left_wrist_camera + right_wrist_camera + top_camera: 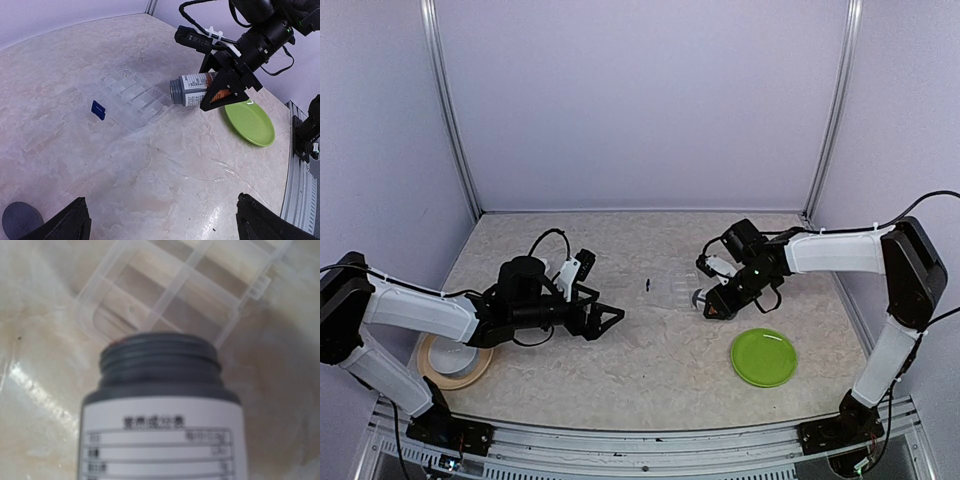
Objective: Sort the pills into containers
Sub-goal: Pour the pill into the compartment of the pill container.
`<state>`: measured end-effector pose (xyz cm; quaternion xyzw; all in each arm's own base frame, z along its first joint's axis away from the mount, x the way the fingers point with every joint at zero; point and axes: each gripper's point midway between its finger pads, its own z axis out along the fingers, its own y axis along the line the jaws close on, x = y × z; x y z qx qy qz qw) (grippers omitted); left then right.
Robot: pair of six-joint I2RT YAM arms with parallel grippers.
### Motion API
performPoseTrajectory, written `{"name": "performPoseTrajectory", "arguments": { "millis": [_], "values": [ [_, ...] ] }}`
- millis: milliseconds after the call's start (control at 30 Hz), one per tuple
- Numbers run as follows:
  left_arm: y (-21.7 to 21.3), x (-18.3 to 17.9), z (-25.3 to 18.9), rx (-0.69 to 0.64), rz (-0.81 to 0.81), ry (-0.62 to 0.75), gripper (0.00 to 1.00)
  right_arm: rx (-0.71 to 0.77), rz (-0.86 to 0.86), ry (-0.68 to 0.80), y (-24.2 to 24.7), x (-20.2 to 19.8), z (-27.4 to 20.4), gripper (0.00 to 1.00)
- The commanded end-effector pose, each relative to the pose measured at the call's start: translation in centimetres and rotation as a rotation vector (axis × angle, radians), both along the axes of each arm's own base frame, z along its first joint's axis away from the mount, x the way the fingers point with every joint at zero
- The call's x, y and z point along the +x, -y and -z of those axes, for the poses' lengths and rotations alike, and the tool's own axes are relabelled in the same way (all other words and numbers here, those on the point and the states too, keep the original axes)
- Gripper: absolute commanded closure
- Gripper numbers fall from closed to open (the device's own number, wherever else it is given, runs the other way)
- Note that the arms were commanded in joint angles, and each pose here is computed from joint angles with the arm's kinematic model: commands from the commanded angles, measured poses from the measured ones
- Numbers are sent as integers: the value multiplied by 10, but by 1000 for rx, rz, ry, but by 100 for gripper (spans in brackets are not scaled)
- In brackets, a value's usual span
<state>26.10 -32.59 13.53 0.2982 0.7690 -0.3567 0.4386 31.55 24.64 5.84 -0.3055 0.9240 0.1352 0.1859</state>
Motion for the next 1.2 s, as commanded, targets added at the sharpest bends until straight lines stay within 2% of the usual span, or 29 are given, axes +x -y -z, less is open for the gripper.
{"name": "performPoseTrajectory", "arguments": {
  "millis": [0, 1167],
  "values": [
    [6, 0, -7, -19, 19, 17, 1, 1, 4, -14, 2, 5, -1, 100],
    [7, -1, -6, -14, 22, 17, 1, -15, -6, -40, 2, 5, -4, 98]
  ]
}}
